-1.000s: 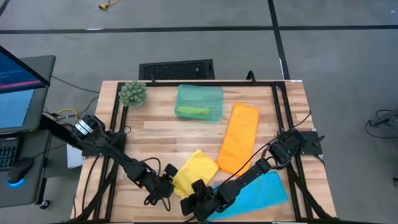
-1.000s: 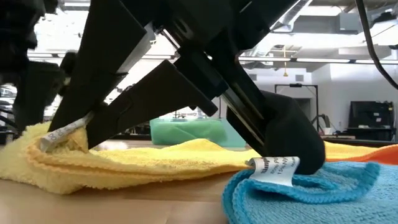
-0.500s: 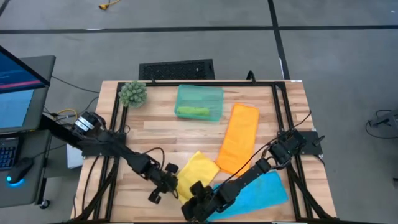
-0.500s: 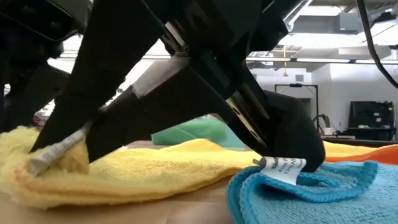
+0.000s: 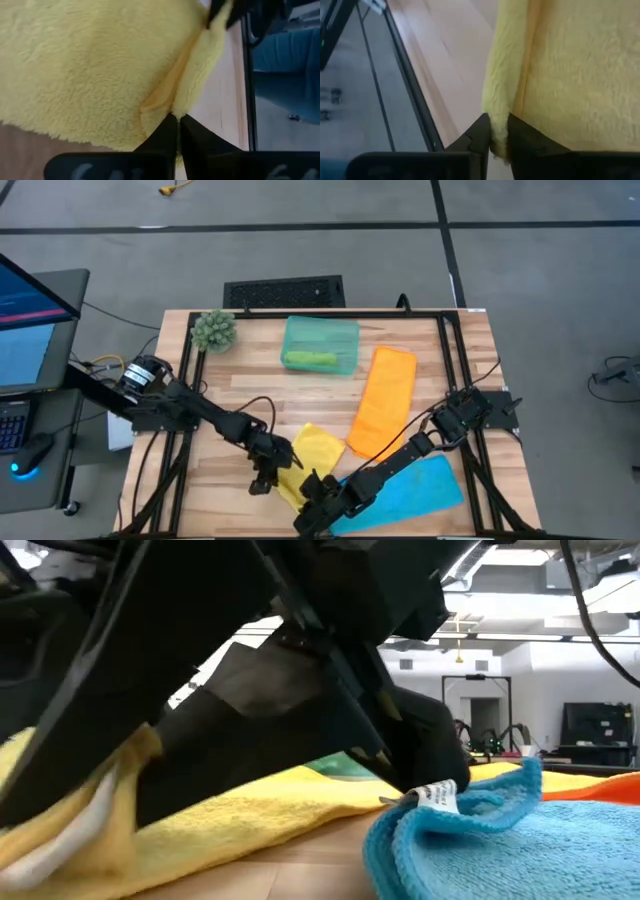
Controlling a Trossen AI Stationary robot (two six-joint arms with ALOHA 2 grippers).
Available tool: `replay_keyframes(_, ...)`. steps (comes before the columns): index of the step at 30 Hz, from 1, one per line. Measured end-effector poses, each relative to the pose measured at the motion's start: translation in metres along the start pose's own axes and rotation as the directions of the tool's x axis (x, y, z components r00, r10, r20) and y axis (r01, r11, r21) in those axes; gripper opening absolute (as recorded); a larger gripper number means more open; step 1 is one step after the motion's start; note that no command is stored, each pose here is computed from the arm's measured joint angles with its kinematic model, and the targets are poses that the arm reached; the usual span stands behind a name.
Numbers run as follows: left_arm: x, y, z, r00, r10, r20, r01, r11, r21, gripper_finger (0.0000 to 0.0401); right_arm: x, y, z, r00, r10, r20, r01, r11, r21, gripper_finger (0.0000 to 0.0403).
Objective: Roll microfiber towels into tight, uniform cylinder then place into a basket
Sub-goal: Roll the yellow towel
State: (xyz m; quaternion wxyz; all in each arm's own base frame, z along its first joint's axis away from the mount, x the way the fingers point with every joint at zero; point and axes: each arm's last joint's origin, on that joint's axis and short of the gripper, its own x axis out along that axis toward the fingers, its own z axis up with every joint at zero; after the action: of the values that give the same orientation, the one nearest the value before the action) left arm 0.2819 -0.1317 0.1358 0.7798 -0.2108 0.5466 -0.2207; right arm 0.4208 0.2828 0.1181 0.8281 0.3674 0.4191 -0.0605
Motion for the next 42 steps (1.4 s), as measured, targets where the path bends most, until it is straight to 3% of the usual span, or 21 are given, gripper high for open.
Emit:
replay_keyframes(12, -0.006, 0.015, -0.002, 0.997, 0.03, -0.066, -0.037, 0.993, -0.109, 0.0001, 0.001, -0.001, 0.003, 0.999, 0.012, -0.031, -0.013, 0.999, -0.053, 0.014)
replay_keyframes(27, -0.01, 0.036, 0.003, 0.996, 0.044, -0.076, -0.058, 0.98, -0.188, 0.0, -0.03, 0.017, 0.007, 0.993, -0.004, 0.118, 0.029, 0.976, -0.216, 0.0113)
replay_keyframes(34, -0.013, 0.042, 0.004, 0.996, 0.035, -0.079, -0.049, 0.98, -0.194, 0.0, -0.032, 0.02, 0.016, 0.987, -0.006, 0.161, 0.069, 0.918, -0.391, 0.0113)
replay_keyframes(39, -0.013, 0.042, 0.005, 0.997, 0.035, -0.074, -0.048, 0.982, -0.182, 0.0, -0.029, 0.01, 0.034, 0.967, -0.075, 0.243, 0.163, 0.917, -0.363, 0.0113)
replay_keyframes(42, -0.013, 0.042, 0.005, 0.997, 0.035, -0.074, -0.048, 0.982, -0.181, 0.0, -0.026, 0.005, 0.042, 0.968, -0.082, 0.236, 0.165, 0.92, -0.355, 0.0113)
